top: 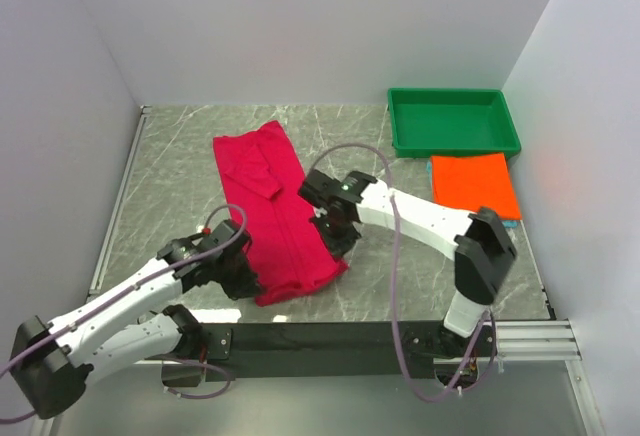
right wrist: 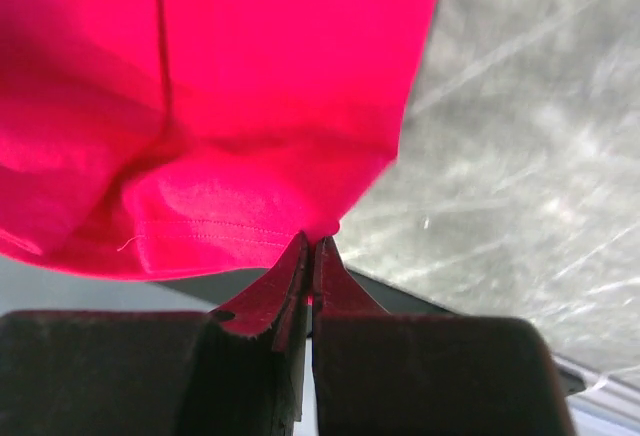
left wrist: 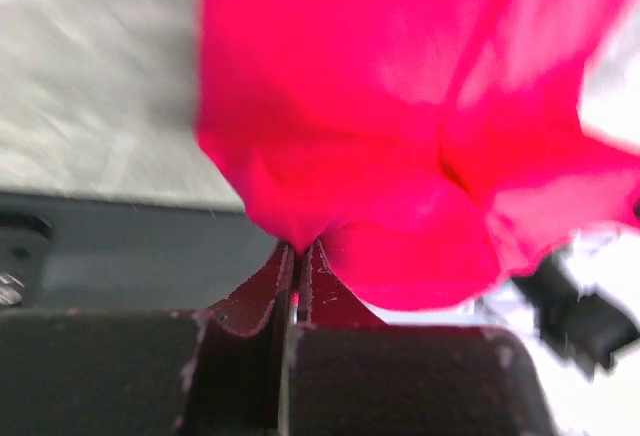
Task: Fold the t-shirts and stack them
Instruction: Fold the tshirt
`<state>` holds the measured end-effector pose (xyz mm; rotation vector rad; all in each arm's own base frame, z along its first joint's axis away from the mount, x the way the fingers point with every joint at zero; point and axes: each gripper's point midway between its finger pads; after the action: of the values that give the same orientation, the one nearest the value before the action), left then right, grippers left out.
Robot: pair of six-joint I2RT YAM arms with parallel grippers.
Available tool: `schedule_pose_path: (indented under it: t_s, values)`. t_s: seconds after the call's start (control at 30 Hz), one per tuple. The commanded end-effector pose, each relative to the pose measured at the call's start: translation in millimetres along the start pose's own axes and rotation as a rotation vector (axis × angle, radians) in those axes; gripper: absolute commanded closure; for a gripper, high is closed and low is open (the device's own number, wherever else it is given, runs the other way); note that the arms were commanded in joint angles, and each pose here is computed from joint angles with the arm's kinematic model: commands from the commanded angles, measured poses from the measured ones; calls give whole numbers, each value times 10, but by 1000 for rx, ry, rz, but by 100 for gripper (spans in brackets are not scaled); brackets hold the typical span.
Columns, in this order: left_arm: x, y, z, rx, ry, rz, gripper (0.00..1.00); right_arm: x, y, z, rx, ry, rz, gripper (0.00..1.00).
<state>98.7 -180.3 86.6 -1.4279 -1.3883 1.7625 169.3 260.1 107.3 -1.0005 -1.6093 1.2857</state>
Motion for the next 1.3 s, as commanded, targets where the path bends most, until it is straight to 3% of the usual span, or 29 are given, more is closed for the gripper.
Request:
schedule_pose_path:
  t_s: [0.0, 0.23, 0.53, 1.27]
  values:
    - [53, 12, -372, -122, 14, -51, 99, 11, -108, -380, -62, -27, 29, 100]
    - [175, 132, -1068, -351, -80, -116, 99, -5, -64, -1091, -164, -63, 67, 100]
    - [50, -45, -1842, -591, 10, -151, 99, -14, 196, -1627, -216, -27, 23, 100]
    - [-53, 170, -2439, -635, 62, -136, 99, -96, 273, -2222, -348, 49, -37, 100]
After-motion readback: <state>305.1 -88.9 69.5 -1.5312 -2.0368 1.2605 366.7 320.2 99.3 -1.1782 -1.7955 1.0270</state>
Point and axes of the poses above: each gripper's point midway between its finger pads, its own y axis out along the fingers, its own x axis along the line the jaws close on, z = x × y, and after that the axes turned 8 degrees about y, right-handed
